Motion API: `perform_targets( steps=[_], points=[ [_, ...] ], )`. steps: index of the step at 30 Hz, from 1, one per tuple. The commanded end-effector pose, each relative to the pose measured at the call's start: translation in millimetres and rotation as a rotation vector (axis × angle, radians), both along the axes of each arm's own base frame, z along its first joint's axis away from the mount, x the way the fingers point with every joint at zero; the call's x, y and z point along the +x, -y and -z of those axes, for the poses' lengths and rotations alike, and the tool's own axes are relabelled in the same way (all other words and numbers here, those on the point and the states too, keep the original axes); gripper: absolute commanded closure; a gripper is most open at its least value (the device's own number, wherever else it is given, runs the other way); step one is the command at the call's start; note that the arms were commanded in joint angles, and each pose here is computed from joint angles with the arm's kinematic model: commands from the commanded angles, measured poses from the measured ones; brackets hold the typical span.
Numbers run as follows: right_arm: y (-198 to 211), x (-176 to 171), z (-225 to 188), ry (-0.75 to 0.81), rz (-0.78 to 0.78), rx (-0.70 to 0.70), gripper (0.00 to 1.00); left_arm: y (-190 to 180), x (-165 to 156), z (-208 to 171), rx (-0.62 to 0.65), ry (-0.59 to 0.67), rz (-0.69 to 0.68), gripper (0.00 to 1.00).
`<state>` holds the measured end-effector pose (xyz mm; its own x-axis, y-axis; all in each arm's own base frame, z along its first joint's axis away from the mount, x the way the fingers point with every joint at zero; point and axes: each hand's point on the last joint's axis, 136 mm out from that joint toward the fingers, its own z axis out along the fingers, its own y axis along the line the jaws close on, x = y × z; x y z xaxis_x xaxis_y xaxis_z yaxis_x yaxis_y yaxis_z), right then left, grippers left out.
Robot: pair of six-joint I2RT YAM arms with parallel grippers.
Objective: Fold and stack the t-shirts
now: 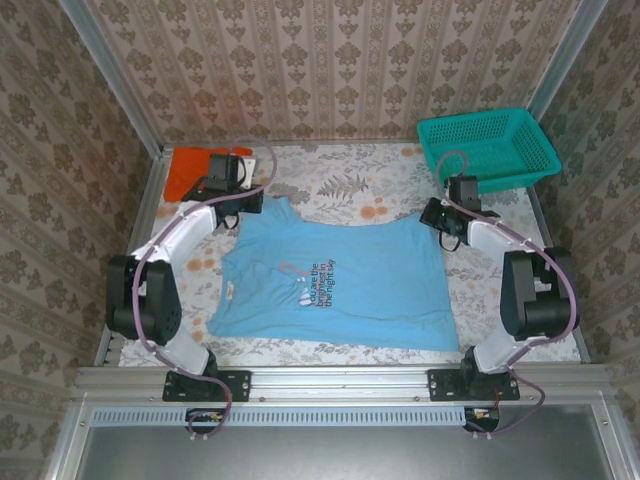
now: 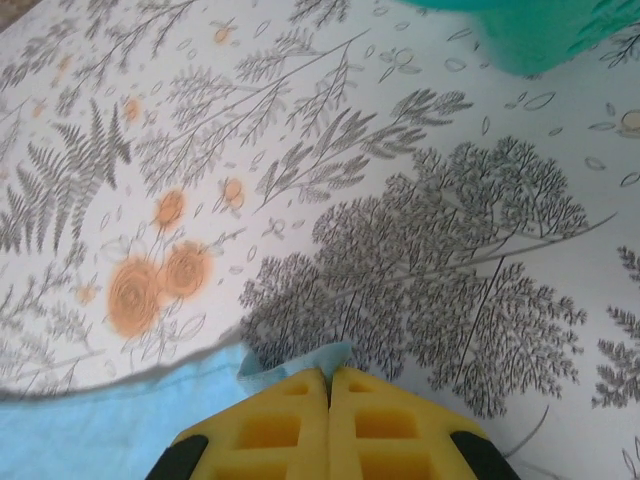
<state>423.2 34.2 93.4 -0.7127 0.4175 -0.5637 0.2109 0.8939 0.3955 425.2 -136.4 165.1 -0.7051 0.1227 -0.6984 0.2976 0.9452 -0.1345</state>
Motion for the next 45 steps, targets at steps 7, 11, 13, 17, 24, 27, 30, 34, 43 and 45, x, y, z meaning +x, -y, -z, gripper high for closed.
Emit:
perform_targets(
  steps=[7, 11, 13, 17, 24, 27, 30, 34, 43, 45],
  points=[
    [-13, -55, -10, -0.005, -0.159, -0.024, 1.0, -23, -57, -31, 0.035, 0.069, -0.005, 1.0],
    [-12, -75, -18, 0.01, -0.144, -0.008, 1.0, -35, -85, -26, 0.038, 0.044, -0.045, 1.0],
    [-11, -86, -15, 0.005, -0.128, 0.01, 1.0, -41, -98, -21, 0.038, 0.022, -0.072, 1.0],
    [-8, -107, -7, -0.014, -0.088, 0.035, 1.0, -51, -124, -9, 0.033, -0.033, -0.117, 1.0],
    [16, -147, 11, -0.035, 0.099, 0.1, 1.0, -69, -161, 13, 0.015, -0.145, -0.246, 0.97],
    [33, -164, 19, -0.029, 0.228, 0.162, 0.9, -85, -179, 23, 0.019, -0.206, -0.371, 0.87],
    [49, -178, 28, -0.054, 0.354, 0.176, 0.79, -113, -198, 30, 0.044, -0.231, -0.563, 0.68],
    [60, -170, 15, -0.018, 0.425, 0.197, 0.66, -141, -205, 8, 0.05, -0.13, -0.7, 0.57],
    [23, -135, -9, -0.004, 0.289, 0.327, 0.82, -84, -139, -6, -0.209, -0.17, -0.415, 0.58],
    [5, -134, 5, -0.119, 0.211, 0.297, 0.84, -61, -129, 9, -0.242, -0.27, -0.33, 0.62]
  ],
)
